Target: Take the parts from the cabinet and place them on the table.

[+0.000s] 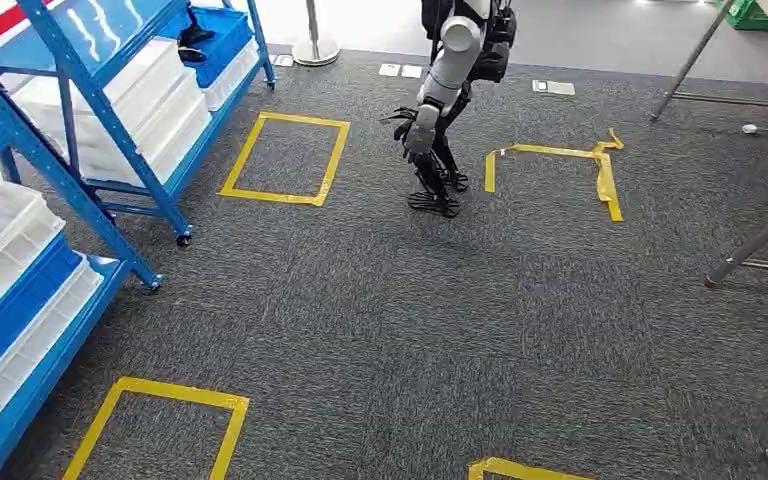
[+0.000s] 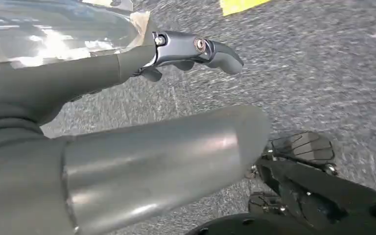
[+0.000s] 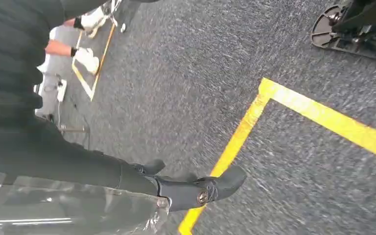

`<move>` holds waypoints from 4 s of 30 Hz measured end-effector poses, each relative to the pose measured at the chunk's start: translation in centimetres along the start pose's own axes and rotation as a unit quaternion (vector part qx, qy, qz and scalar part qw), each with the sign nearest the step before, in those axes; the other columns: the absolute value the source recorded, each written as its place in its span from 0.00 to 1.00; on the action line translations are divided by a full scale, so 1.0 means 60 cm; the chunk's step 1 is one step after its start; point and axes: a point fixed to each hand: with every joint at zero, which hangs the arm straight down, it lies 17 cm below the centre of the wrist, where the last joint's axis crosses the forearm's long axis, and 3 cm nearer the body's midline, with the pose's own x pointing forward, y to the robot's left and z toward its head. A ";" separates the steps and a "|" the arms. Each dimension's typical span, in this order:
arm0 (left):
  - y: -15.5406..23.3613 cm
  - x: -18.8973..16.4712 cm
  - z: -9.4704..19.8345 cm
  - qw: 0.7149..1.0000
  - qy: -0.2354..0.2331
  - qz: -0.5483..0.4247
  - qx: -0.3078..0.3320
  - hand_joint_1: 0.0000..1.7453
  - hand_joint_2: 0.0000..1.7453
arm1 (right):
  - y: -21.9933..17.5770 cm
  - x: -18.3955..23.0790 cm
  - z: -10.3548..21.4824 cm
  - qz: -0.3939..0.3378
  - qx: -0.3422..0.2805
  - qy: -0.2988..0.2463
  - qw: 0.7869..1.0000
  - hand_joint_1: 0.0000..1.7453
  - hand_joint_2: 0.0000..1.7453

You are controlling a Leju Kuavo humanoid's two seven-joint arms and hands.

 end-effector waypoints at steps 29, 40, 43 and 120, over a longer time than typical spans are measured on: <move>-0.003 0.005 0.001 1.000 -0.012 -0.001 -0.002 0.00 0.00 | 0.000 -0.002 0.000 0.006 0.000 0.000 1.000 0.00 1.00; 0.000 0.017 0.000 1.000 -0.025 0.000 -0.001 0.00 0.00 | -0.001 0.012 -0.001 0.007 0.002 -0.006 1.000 0.00 1.00; 0.001 0.022 -0.001 1.000 -0.025 0.000 0.000 0.00 0.00 | 0.000 0.006 0.000 0.007 0.002 -0.003 1.000 0.00 1.00; 0.004 0.008 -0.002 1.000 -0.007 0.004 0.017 0.00 0.00 | -0.008 -0.003 -0.001 0.019 -0.009 -0.006 1.000 0.00 0.00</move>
